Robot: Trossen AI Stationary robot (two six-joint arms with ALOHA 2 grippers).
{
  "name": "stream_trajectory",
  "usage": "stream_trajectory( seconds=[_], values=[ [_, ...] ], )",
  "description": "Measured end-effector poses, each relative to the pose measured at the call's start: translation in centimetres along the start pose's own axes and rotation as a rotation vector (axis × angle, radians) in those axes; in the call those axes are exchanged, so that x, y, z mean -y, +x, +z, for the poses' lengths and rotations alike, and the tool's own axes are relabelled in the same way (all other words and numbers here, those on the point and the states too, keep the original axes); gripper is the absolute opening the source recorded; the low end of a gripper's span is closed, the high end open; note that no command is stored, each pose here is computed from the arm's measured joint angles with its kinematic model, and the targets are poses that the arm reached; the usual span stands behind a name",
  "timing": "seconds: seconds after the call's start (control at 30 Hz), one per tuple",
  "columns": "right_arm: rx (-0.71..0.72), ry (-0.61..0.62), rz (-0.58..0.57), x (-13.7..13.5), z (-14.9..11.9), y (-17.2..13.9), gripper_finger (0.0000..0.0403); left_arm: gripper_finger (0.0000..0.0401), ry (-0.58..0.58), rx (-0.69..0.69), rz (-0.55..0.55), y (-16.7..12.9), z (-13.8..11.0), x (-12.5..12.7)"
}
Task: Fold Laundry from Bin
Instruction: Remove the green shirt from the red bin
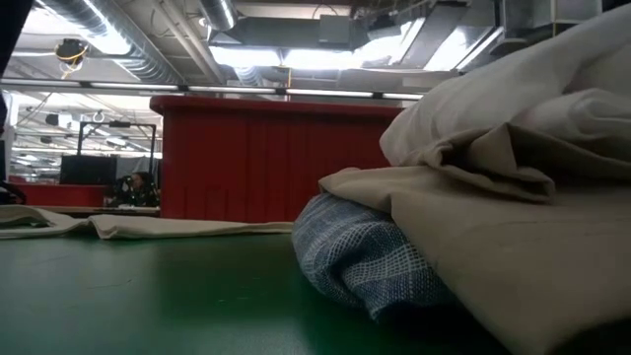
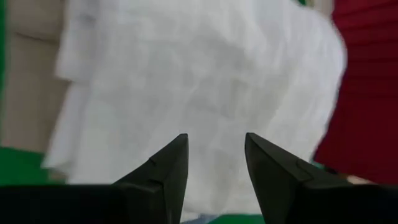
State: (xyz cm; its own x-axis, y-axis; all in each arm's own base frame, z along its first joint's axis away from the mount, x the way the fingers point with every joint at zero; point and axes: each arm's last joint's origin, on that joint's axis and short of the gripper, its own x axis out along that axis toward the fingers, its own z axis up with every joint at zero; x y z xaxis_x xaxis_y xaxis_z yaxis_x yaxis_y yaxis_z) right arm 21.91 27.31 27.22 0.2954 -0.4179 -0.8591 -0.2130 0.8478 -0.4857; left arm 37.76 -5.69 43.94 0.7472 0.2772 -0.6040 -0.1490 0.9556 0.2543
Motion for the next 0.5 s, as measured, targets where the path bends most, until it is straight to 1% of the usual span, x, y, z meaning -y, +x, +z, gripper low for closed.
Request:
stream_trajectory(
  seconds=[0.07, 0.17, 0.23, 0.37, 0.5],
  values=[
    [0.004, -0.026, -0.021, 0.6, 0.4, 0.4, 0.016, 0.0001, -0.025, 0.002, 0.093, -0.5, 0.0, -2.7],
    [-0.013, -0.088, -0.042, 1.8, 1.3, 1.2, 0.016, 0.0002, -0.056, 0.001, 0.273, -1.0, -0.1, -6.7],
    [-0.036, -0.119, -0.047, 3.0, 1.9, 1.9, 0.016, 0.0003, -0.076, -0.021, 0.379, -0.7, -0.4, -9.0],
    [-0.093, -0.182, -0.052, 5.8, 3.3, 3.8, 0.016, 0.002, 0.002, -0.117, 0.498, 0.5, -1.4, -13.8],
    [-0.159, -0.222, -0.05, 9.2, 4.4, 5.9, 0.016, 0.0054, -0.024, -0.193, 0.608, 1.0, -2.8, -18.9]
  ],
)
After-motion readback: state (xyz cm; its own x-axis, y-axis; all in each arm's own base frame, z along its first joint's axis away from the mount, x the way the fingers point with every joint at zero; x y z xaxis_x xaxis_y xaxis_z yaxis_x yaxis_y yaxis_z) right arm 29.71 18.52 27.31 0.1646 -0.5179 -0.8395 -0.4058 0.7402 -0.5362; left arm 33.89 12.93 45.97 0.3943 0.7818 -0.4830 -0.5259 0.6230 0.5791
